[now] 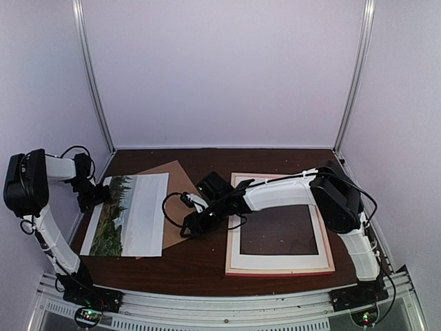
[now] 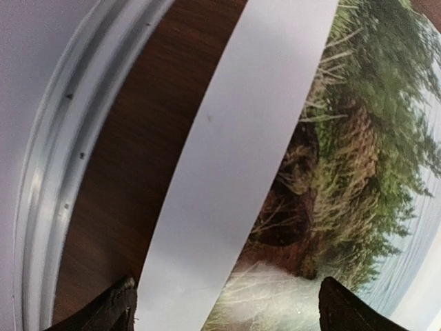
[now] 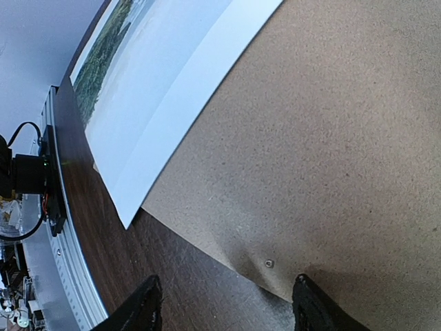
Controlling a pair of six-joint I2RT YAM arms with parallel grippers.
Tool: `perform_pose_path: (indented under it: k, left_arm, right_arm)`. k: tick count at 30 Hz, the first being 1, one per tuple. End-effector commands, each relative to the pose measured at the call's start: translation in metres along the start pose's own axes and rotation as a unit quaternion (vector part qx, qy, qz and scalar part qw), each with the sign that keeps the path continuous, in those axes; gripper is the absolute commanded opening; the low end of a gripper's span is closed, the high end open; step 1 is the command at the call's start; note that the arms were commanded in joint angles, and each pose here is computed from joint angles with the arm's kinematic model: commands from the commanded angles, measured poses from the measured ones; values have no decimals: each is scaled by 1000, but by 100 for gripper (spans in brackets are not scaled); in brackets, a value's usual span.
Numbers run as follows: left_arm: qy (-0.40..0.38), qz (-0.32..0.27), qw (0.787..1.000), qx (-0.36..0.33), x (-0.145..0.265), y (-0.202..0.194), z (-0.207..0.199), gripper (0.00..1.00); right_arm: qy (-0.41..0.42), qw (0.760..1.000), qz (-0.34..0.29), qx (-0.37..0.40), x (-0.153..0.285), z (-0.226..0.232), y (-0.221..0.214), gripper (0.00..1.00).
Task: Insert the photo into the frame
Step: Adjust the photo on the backboard, then pick up the photo from the backboard.
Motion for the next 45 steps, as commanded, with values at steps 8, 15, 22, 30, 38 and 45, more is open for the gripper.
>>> perform_pose_path:
  k: [8,15,22,30,38,45]
  left_arm:
    - [-76,22,997,-19,0,-95,-49,86]
    - [-131,-4,991,-21,13,-126,-54,82]
    - [-162,-33,985,-57,36,-143,-59,77]
    - [-131,-66,987,-69,43,-133,-57,86]
    - [-112,-53,989,-74,37,-132,-56,89]
    - [-130,-33,988,-80,30,-135,-64,89]
  right_arm:
    - [-28,999,-19,-40,3,3,14,64]
    - [-75,995,-42,-53,10,-3,17,64]
    - [-111,991,-52,-59,18,-9,16,64]
    - [-116,991,-59,-38,31,0,21,64]
    - [-121,991,-44,-33,27,2,26,64]
    - [-149,987,-47,-31,22,-4,31,64]
Point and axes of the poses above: each gripper's point midway between its finger pads, its own x axis back along the fingers, its own z axis along the line the jaws close on, y = z × x, the point moved 9 cm from there along x, back along the fingers, and after that the axes turned 12 degrees about -x, right-handed, at the moved point
